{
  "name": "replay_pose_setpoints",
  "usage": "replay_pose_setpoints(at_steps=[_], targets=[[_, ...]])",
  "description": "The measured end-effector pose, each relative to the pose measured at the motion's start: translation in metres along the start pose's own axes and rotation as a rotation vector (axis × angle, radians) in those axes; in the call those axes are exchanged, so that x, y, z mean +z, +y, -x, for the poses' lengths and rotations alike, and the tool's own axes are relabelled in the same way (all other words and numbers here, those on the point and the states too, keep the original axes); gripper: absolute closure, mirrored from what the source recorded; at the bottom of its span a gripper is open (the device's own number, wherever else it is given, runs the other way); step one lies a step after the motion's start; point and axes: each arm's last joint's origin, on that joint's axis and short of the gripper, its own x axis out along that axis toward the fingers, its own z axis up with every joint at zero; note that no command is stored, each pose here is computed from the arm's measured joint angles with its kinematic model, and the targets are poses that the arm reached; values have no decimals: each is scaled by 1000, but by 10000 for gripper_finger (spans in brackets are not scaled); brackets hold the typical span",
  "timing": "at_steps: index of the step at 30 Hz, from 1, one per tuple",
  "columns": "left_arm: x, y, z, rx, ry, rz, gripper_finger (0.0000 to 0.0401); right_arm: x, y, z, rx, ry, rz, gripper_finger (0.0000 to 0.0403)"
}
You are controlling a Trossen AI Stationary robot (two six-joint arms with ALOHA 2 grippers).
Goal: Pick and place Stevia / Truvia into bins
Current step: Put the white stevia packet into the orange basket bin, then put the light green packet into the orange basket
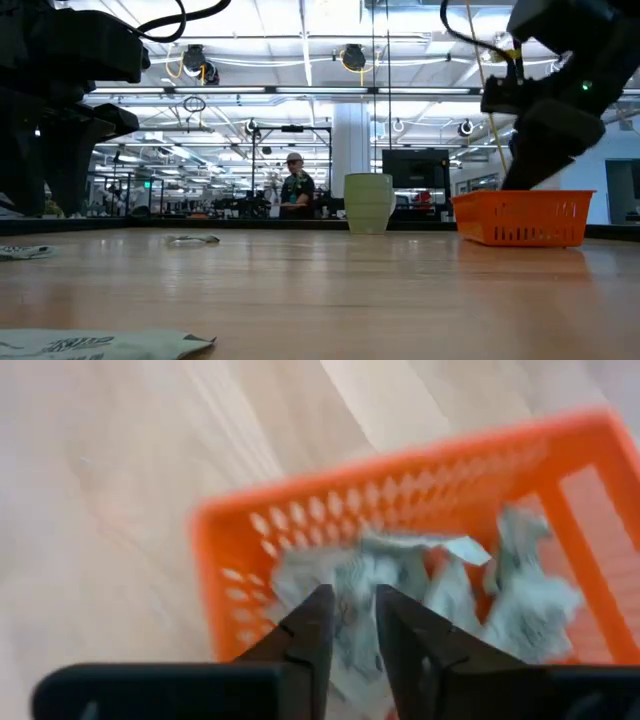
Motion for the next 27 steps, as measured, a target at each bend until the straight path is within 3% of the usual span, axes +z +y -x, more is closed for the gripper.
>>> replay_pose_setpoints(at_steps=[10, 14, 18, 27], targets=[[0, 0, 0, -1, 0, 2, 256, 51, 20, 43, 278, -401, 9, 281], [0, 0, 0, 1, -1, 2, 256, 63, 42, 54, 488, -569, 70, 277], [0, 1, 0, 21, -11, 2, 256, 63, 70, 48, 587, -658, 155, 277], [1, 0, 0, 20, -16, 3, 256, 84, 155, 15, 594, -499, 373, 275]])
